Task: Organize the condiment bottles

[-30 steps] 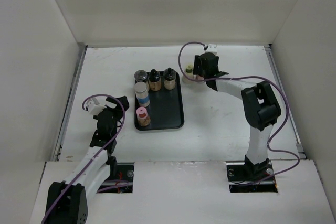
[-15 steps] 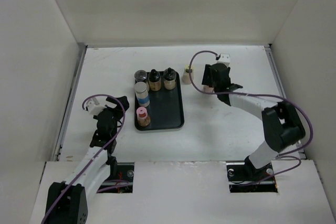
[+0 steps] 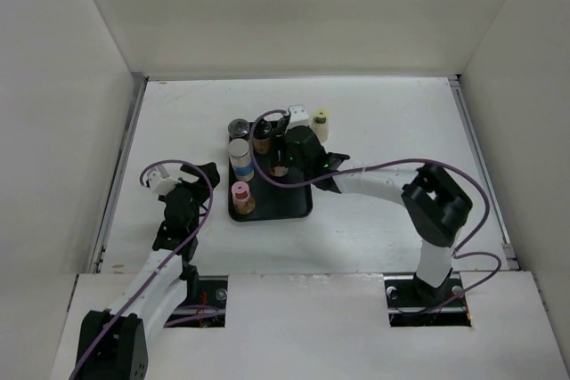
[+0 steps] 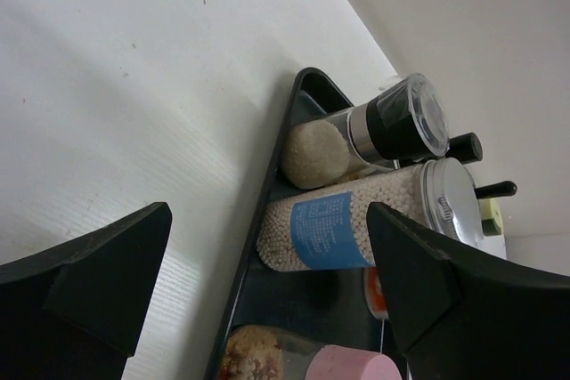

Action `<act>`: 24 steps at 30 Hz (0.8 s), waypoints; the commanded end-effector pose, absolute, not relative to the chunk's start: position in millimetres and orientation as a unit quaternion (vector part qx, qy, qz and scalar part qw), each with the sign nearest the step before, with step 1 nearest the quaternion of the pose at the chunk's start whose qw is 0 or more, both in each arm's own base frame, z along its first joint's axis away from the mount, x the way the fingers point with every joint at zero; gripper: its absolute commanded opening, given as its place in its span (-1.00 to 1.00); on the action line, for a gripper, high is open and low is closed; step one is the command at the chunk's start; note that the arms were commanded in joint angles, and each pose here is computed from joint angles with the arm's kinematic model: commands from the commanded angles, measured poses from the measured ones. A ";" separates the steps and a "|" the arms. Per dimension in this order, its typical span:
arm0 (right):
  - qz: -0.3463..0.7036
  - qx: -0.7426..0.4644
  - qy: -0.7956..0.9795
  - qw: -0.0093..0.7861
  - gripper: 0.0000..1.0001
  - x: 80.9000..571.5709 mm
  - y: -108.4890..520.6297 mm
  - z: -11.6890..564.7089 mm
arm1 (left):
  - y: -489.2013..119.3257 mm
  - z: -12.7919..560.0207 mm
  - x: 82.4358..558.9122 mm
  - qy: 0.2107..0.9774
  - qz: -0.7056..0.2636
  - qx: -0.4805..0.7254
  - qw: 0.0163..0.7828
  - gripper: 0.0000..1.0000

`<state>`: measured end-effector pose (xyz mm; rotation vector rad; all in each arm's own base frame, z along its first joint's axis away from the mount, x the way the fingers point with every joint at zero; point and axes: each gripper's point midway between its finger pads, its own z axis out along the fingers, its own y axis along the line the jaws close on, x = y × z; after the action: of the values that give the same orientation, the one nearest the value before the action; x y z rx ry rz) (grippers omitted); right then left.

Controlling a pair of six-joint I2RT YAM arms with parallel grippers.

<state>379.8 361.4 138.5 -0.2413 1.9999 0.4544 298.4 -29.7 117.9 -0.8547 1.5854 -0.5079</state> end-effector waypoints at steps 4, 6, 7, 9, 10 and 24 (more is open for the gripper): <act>0.233 -0.095 0.777 0.577 -0.01 412.5 415.2 190.4 | -27.4 136.0 301.5 0.662 -0.222 -0.360 0.619 0.87; 0.219 -0.100 0.779 0.579 -0.01 417.1 417.6 180.3 | -29.7 134.1 301.9 0.666 -0.224 -0.359 0.614 0.87; 0.212 -0.098 0.780 0.580 0.01 419.4 416.9 176.7 | -29.9 135.3 302.0 0.665 -0.226 -0.358 0.615 0.87; 0.201 -0.102 0.783 0.580 0.06 421.4 416.7 169.3 | -29.2 136.4 302.2 0.663 -0.224 -0.359 0.618 0.87; 0.200 -0.103 0.784 0.578 0.09 421.7 417.5 164.7 | -29.5 135.5 302.4 0.664 -0.223 -0.359 0.617 0.87; 0.232 -0.101 0.766 0.591 0.80 390.2 406.7 213.2 | -30.4 135.2 302.2 0.667 -0.221 -0.355 0.616 0.87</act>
<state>395.9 408.4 129.1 -0.3118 1.9472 0.4336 298.0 -31.0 117.9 -0.8381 1.5901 -0.4960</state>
